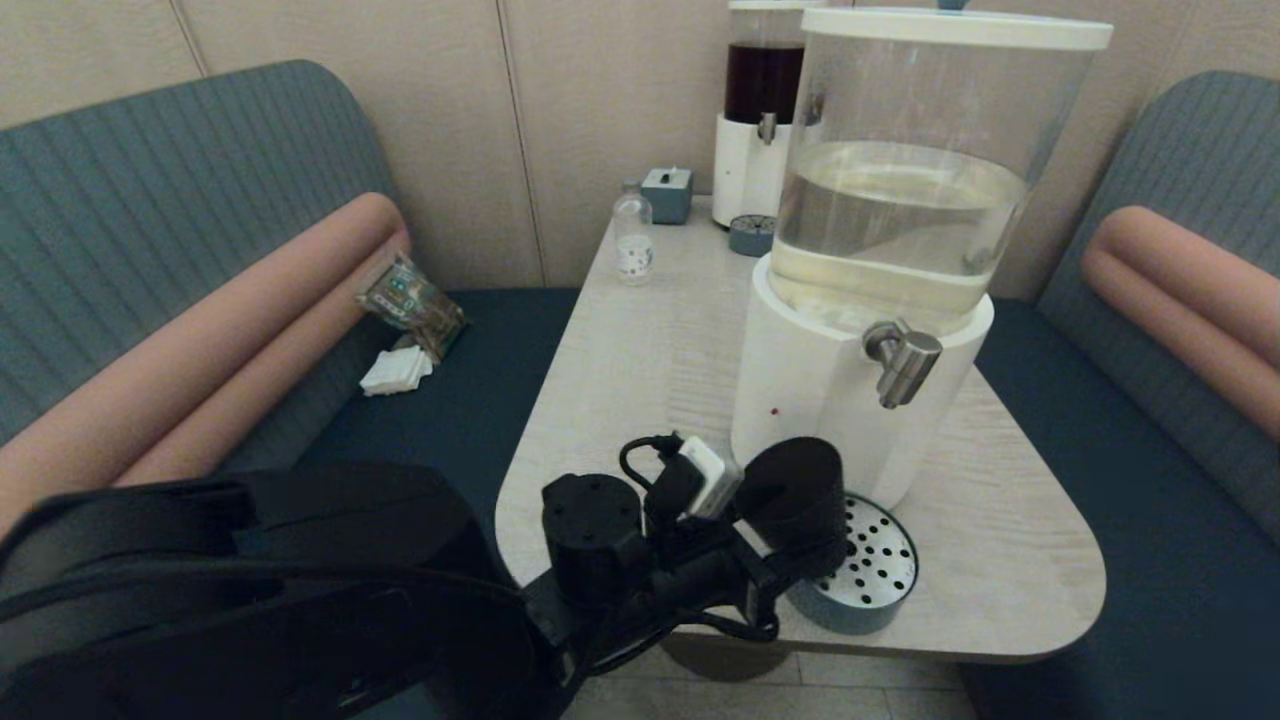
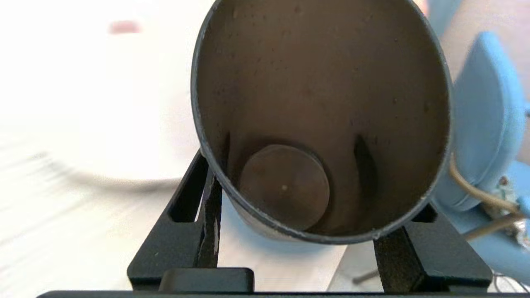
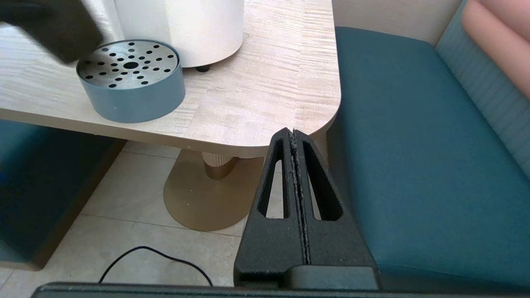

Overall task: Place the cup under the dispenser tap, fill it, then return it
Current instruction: Place the cup next to the water dispenser

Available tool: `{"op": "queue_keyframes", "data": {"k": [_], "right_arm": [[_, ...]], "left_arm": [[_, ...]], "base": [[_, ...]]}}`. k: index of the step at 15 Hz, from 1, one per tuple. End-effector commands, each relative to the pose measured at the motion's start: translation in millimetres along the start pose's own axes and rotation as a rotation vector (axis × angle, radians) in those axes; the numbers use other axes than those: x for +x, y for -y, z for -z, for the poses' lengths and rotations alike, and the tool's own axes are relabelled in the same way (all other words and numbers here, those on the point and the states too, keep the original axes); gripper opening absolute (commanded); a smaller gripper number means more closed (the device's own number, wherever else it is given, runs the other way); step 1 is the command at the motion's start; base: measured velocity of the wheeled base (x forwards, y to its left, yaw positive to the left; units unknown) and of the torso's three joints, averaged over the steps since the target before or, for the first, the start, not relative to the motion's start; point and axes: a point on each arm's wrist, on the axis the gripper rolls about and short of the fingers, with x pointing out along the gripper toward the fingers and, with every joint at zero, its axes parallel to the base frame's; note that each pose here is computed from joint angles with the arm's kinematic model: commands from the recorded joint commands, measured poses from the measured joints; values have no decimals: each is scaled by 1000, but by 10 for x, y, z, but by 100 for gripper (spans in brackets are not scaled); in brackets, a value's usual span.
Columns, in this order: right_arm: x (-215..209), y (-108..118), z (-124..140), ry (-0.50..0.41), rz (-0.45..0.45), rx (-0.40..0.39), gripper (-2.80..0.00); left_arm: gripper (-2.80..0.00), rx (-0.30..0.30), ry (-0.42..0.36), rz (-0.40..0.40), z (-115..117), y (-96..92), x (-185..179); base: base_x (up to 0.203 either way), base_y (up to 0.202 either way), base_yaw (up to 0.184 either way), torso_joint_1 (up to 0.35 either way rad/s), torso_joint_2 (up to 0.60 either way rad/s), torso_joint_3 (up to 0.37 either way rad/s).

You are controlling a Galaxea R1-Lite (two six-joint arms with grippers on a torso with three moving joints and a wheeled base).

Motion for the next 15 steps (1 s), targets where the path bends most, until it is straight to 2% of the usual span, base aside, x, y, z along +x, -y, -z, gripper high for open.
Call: {"op": "queue_keyframes", "data": {"k": [1,3,6,7,13,15], "right_arm": [[10,-2,38,-14,-1,0,-280],[10,-2,38,-14,-1,0,-280],[10,-2,38,-14,-1,0,-280],[10,-2,38,-13,-2,0,-280],[10,-2,38,-14,-1,0,-280],[10,-2,38,-14,-1,0,-280]], "left_arm": [[-280,14,41,-40,-309,-52,-296],[-280,24,54,-108,-451,-218,-535],[-280,26,58,-137,-476,-312,-592],[-280,28,60,-163,-477,-407,-623],[-280,66,48,-318,-303,-1252,-803],[-280,75,39,-350,-210,-1450,-835]], "base": [[0,0,0,0,0,0],[0,0,0,0,0,0],[0,0,0,0,0,0],[0,0,0,0,0,0],[0,0,0,0,0,0],[0,0,0,0,0,0]]}}
